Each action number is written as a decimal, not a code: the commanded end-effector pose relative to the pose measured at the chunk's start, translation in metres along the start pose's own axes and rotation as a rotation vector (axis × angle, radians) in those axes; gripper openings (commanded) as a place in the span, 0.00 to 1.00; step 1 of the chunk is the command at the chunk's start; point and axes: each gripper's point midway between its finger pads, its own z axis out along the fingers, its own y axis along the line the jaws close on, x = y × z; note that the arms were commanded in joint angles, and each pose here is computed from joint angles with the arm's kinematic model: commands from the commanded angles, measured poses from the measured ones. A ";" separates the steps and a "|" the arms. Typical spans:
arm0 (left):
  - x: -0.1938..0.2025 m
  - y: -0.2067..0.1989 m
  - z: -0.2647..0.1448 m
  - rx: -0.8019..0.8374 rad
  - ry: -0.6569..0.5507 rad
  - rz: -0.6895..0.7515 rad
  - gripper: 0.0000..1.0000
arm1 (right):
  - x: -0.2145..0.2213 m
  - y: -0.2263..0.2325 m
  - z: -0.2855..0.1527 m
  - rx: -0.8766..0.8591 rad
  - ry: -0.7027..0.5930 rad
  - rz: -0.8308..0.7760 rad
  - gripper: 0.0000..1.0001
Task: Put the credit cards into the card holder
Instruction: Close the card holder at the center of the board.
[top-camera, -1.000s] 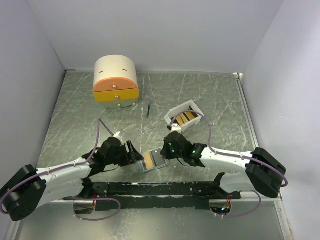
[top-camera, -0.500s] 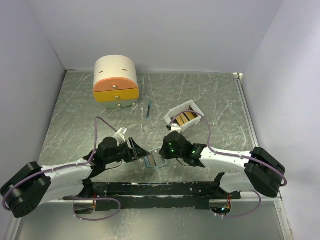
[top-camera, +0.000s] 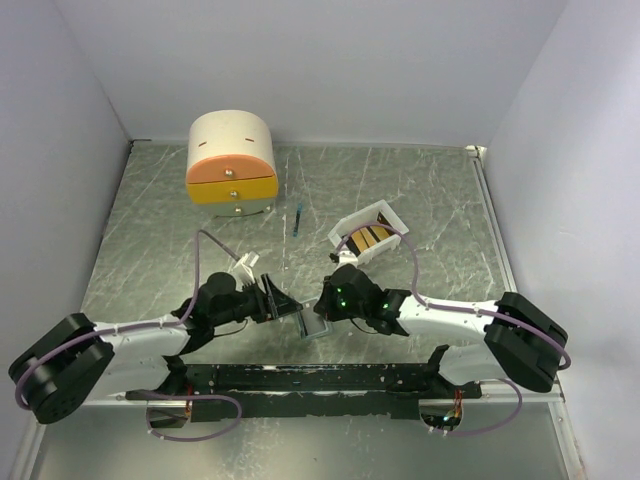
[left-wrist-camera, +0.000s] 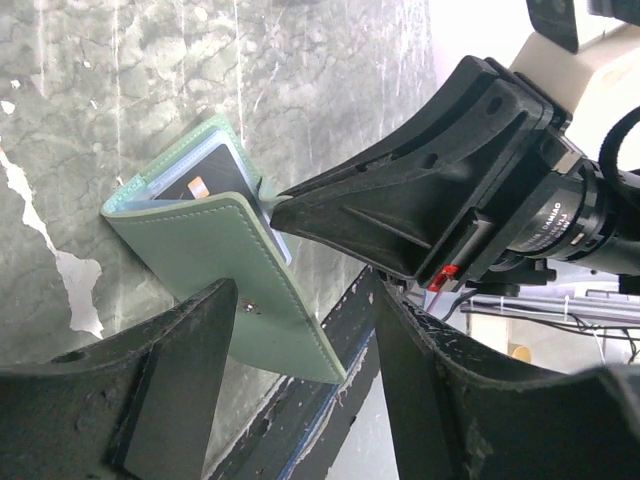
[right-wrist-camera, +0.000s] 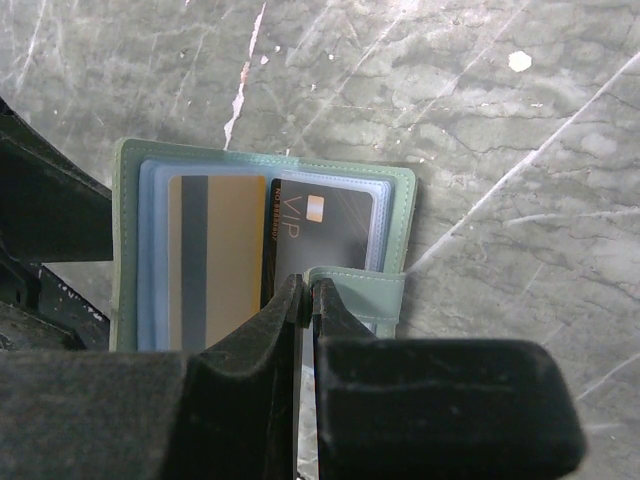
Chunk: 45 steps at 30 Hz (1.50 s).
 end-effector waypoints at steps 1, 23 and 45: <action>-0.011 -0.016 0.009 0.046 -0.013 0.083 0.67 | -0.002 -0.004 -0.004 0.020 -0.023 0.003 0.00; -0.011 0.009 0.034 -0.082 0.059 0.148 0.60 | -0.011 -0.026 -0.018 0.111 -0.111 0.061 0.00; 0.023 0.037 0.051 -0.212 0.254 0.172 0.31 | -0.019 -0.003 -0.019 0.020 -0.106 0.031 0.05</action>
